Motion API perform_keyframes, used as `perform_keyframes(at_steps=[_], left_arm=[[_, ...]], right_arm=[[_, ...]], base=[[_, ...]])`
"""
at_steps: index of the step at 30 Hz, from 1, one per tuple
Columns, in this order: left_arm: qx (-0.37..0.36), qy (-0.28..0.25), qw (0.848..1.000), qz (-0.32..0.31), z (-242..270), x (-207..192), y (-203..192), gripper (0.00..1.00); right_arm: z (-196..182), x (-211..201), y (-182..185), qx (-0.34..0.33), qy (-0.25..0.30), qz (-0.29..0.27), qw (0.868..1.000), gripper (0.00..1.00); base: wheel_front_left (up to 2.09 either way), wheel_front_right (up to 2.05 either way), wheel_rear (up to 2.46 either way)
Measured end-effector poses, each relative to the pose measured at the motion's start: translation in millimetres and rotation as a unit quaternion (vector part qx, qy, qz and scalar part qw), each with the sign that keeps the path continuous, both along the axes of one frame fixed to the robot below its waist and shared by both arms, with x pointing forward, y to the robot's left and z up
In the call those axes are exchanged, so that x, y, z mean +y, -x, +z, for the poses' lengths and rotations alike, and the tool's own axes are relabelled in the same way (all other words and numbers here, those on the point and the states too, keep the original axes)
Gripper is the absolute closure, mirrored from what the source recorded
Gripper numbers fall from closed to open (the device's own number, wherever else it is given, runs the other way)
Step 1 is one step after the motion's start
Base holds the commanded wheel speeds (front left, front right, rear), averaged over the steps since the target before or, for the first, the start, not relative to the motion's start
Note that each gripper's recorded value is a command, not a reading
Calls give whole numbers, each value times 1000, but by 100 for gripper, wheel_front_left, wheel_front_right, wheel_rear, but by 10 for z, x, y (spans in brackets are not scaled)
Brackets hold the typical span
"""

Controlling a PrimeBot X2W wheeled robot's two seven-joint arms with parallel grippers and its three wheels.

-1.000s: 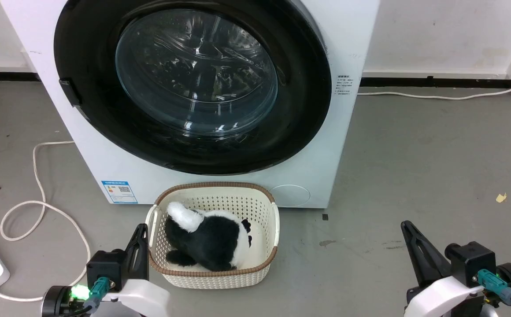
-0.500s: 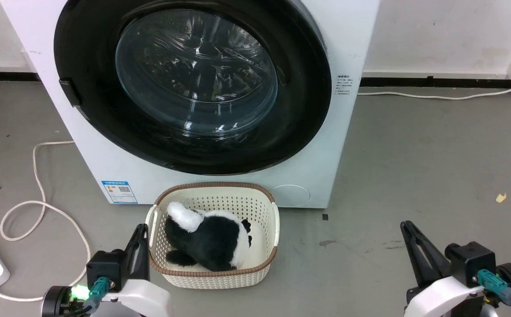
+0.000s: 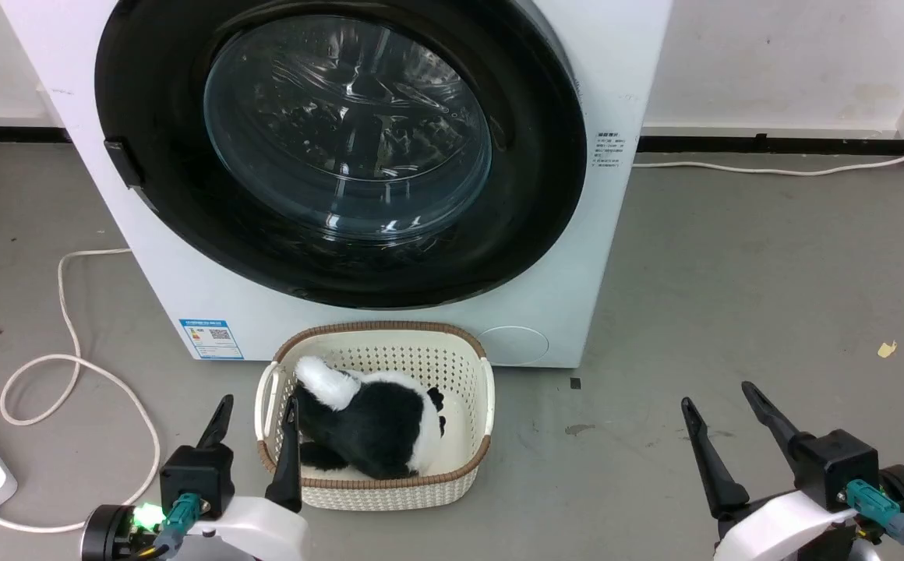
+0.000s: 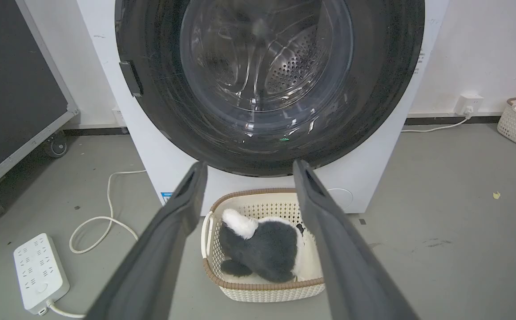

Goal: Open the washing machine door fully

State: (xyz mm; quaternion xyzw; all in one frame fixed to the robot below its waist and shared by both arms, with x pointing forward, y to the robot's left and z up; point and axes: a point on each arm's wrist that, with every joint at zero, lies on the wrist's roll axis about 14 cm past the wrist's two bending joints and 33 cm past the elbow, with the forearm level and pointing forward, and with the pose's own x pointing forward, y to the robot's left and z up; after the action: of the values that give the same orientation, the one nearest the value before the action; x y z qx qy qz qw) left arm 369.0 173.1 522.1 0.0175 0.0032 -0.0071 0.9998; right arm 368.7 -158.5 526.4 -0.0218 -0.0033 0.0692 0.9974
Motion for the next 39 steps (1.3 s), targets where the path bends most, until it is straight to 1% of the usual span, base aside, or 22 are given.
perform_keyframes(at_steps=[19, 32, 33, 34, 35, 39], left_arm=[[0, 8, 1000, 6, -75, 3, -15, 0], [-4, 14, 1000, 12, -114, 20, -132, 0], [-3, 15, 1000, 13, -123, 22, -140, 0], [-1, 16, 1000, 15, -134, 26, -145, 0], [0, 16, 1000, 15, -145, 27, -148, 0], [0, 19, 1000, 16, -164, 26, -172, 0]], right_arm=[[-5, 45, -84, -11, -2, 11, 1000, 0], [174, 31, -456, -37, -2, 33, 999, 0], [192, 31, -491, -39, -6, 34, 999, 60], [212, 30, -524, -41, -10, 35, 999, 60], [235, 29, -560, -44, -14, 35, 998, 100], [348, 46, -718, -56, -26, 41, 997, 100]], base=[[0, 0, 0], [0, 0, 0], [0, 0, 0], [0, 0, 0], [0, 0, 0], [0, 0, 0]])
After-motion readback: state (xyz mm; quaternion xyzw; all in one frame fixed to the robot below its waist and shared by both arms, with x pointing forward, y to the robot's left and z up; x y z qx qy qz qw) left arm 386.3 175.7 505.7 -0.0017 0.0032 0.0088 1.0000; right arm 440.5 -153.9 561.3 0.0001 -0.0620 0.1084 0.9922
